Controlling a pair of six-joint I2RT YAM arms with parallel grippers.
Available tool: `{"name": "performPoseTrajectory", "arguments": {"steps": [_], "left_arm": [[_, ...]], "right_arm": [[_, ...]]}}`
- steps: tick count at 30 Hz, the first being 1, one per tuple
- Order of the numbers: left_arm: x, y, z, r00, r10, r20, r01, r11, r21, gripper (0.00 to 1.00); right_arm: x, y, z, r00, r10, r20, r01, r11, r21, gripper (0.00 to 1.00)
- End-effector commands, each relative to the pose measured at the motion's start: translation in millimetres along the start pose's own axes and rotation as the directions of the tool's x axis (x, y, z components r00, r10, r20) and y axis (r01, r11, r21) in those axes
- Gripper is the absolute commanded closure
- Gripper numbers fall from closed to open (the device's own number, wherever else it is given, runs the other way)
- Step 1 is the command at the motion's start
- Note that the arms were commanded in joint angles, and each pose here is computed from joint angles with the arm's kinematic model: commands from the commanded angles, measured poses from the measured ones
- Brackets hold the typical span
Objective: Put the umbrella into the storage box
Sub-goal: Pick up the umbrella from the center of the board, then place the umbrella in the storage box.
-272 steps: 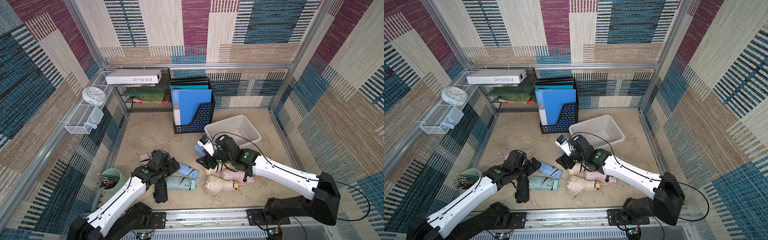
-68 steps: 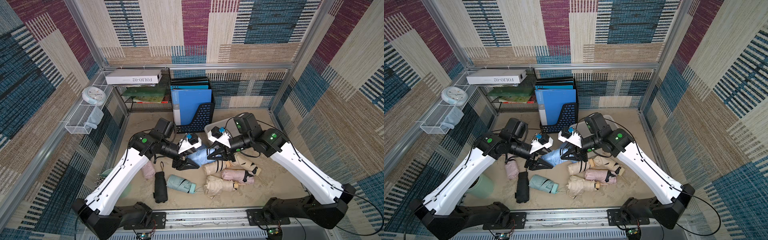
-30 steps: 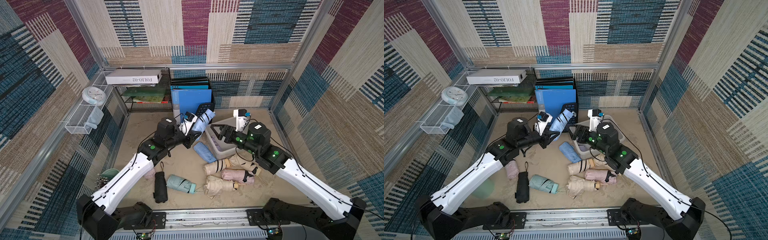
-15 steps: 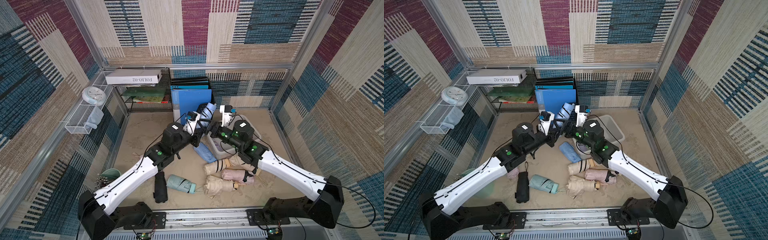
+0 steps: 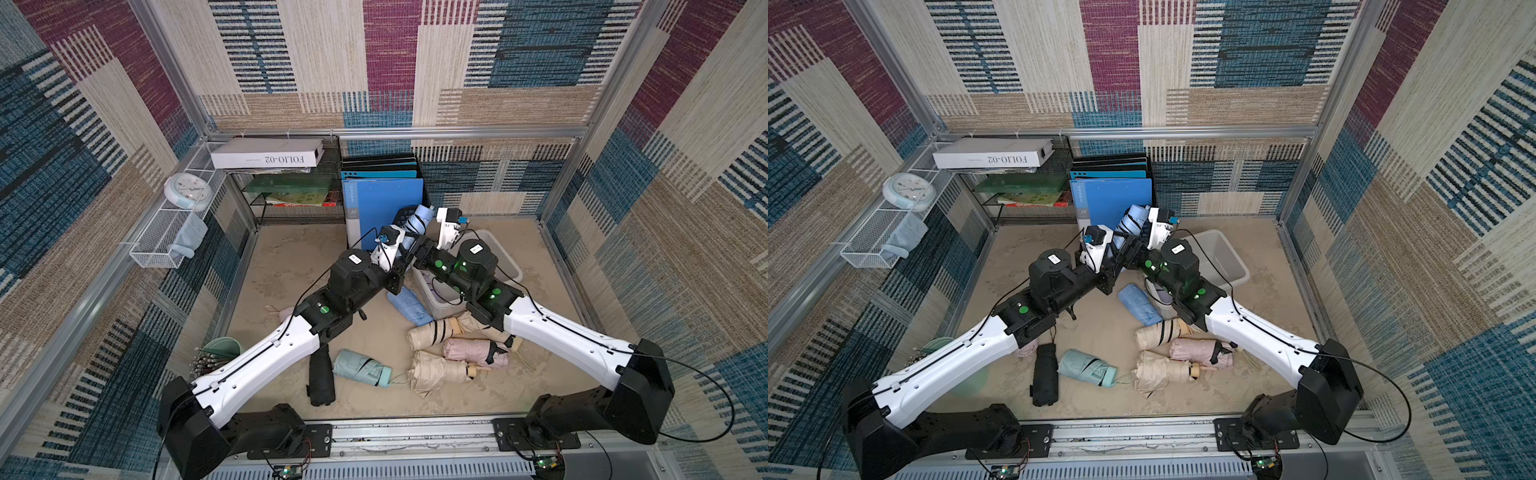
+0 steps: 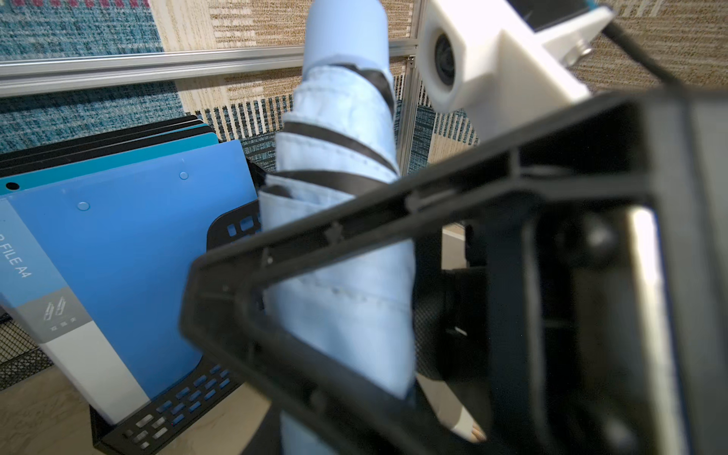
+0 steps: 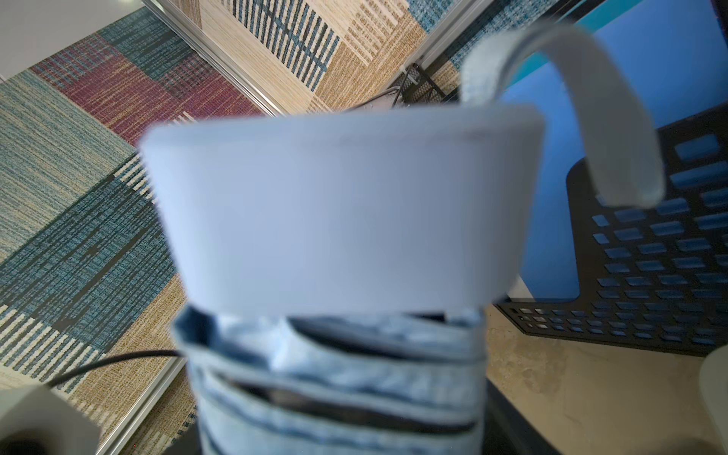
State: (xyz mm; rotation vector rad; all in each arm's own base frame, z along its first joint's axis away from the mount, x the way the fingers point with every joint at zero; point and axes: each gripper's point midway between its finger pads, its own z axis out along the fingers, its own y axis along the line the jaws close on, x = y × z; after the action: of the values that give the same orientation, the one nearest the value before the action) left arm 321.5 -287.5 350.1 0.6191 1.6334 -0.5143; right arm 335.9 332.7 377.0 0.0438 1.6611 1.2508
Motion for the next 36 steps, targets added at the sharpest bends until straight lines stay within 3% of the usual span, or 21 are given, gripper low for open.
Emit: {"name": "performPoseTrajectory", "arguments": {"steps": [1, 4, 7, 17, 21, 24, 30, 33, 36], "left_arm": [[-28.0, -3.6, -3.3, 0.993, 0.036, 0.109, -0.038, 0.999, 0.015, 1.0], [-31.0, -6.2, -4.3, 0.992, 0.047, 0.119, -0.051, 0.998, 0.028, 0.99], [-31.7, -9.3, -4.7, 0.991, 0.061, 0.122, -0.066, 0.997, 0.045, 0.92], [-32.2, -16.8, -12.2, 0.989, 0.088, 0.121, -0.099, 0.991, 0.086, 0.33], [-30.6, -18.5, -19.4, 0.987, 0.109, 0.119, -0.12, 0.988, 0.095, 0.17], [-26.8, -20.4, -30.6, 0.986, 0.123, 0.11, -0.135, 0.985, 0.108, 0.13], [-6.5, -18.3, -48.4, 0.998, 0.034, 0.054, -0.04, 0.993, 0.112, 0.12], [9.0, -11.3, -43.8, 0.992, -0.127, 0.002, 0.126, 0.989, 0.071, 0.14], [30.2, -3.5, -31.1, 0.936, -0.347, -0.054, 0.348, 0.938, 0.005, 0.17]], "right_arm": [[-5.9, 3.1, 2.0, 1.0, -0.001, 0.025, 0.001, 1.0, -0.006, 0.32], [-3.5, 2.1, 4.2, 1.0, -0.009, 0.016, 0.009, 1.0, -0.005, 0.37], [-3.4, 2.1, 4.5, 1.0, -0.012, 0.018, 0.012, 1.0, -0.007, 0.43], [-8.4, 5.1, -0.1, 0.999, -0.034, 0.028, 0.035, 0.999, -0.003, 0.57], [-12.9, 1.8, -4.6, 0.997, -0.075, 0.022, 0.074, 0.997, 0.027, 0.58], [-22.2, -8.5, -13.3, 0.991, -0.13, 0.011, 0.129, 0.988, 0.084, 0.6], [-35.0, -61.4, -41.3, 0.947, -0.258, -0.19, 0.301, 0.921, 0.247, 0.63], [-34.3, -84.3, -51.7, 0.882, -0.324, -0.342, 0.425, 0.86, 0.281, 0.63], [-26.5, -107.6, -57.4, 0.812, -0.337, -0.476, 0.509, 0.808, 0.297, 0.63]]}}
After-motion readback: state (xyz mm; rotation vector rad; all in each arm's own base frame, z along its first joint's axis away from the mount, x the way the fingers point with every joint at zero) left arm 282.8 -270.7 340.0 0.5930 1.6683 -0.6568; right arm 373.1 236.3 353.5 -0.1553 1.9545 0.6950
